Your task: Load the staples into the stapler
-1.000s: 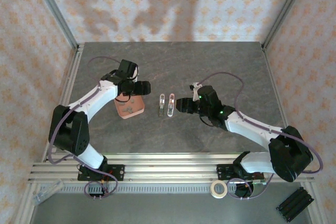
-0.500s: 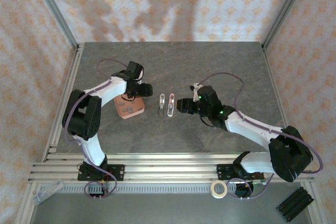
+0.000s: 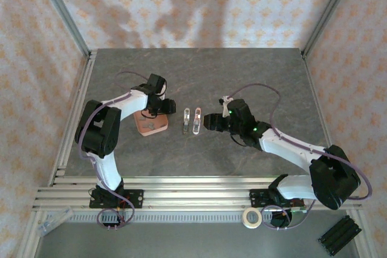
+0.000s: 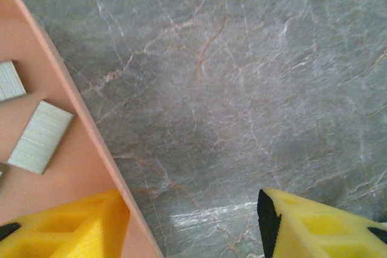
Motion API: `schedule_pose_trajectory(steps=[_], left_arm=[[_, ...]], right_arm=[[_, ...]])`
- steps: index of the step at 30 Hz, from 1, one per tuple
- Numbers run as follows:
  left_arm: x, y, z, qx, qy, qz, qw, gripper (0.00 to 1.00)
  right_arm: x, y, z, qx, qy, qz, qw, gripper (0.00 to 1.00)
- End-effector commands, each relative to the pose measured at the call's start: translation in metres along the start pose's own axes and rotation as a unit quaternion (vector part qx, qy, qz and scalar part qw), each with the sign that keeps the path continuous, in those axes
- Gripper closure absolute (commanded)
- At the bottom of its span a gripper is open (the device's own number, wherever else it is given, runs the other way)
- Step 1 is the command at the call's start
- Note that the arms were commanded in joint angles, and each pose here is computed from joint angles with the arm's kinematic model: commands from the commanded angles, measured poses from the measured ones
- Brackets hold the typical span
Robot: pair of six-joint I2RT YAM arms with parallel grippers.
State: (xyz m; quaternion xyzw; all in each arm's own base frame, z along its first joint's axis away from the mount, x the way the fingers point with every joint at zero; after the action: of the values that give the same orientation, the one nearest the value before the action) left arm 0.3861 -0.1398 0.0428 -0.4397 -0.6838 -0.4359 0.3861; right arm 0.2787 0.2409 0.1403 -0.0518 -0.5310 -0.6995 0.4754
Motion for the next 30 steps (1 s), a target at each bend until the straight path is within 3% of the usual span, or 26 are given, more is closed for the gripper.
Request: schedule_pose_trajectory(steps=[1,15,22,30], left_arm=[[0.004,-0.009,-0.009,-0.017,-0.021,0.005,1.0,0.44],[0.007,-0.05,-0.026,-0.074,-0.035,0.049,0.995,0.45],[0.032,-0.049,-0.028,-0.077,-0.045,0.016,0.996,0.42],[0.063,-0.054,-0.007,-0.045,-0.026,-0.043,0.998,0.34]], right_arm=[[0.002,-0.002,-0.002,-0.005,-0.006,-0.001,1.0,0.37],[0.004,-0.002,0.005,-0.002,-0.002,0.005,1.0,0.37],[-0.001,0.0,0.018,0.024,0.007,0.011,1.0,0.37],[-0.004,0.002,0.044,0.092,0.005,0.047,0.995,0.4]])
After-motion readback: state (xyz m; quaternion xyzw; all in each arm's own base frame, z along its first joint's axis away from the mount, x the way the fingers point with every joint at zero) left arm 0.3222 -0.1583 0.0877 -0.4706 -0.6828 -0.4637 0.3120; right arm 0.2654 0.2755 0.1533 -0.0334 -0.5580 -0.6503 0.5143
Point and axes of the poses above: each hand's point on the last joint's axis, 136 mm out from that joint toward the fingers, its own x axis back along the fingers, its own z axis along the line the jaws close on, y = z × x, the point moved 1 cm from there along x, back along the fingers, and after that the axes turned 6 degrees about x, right-handed, at the moved point
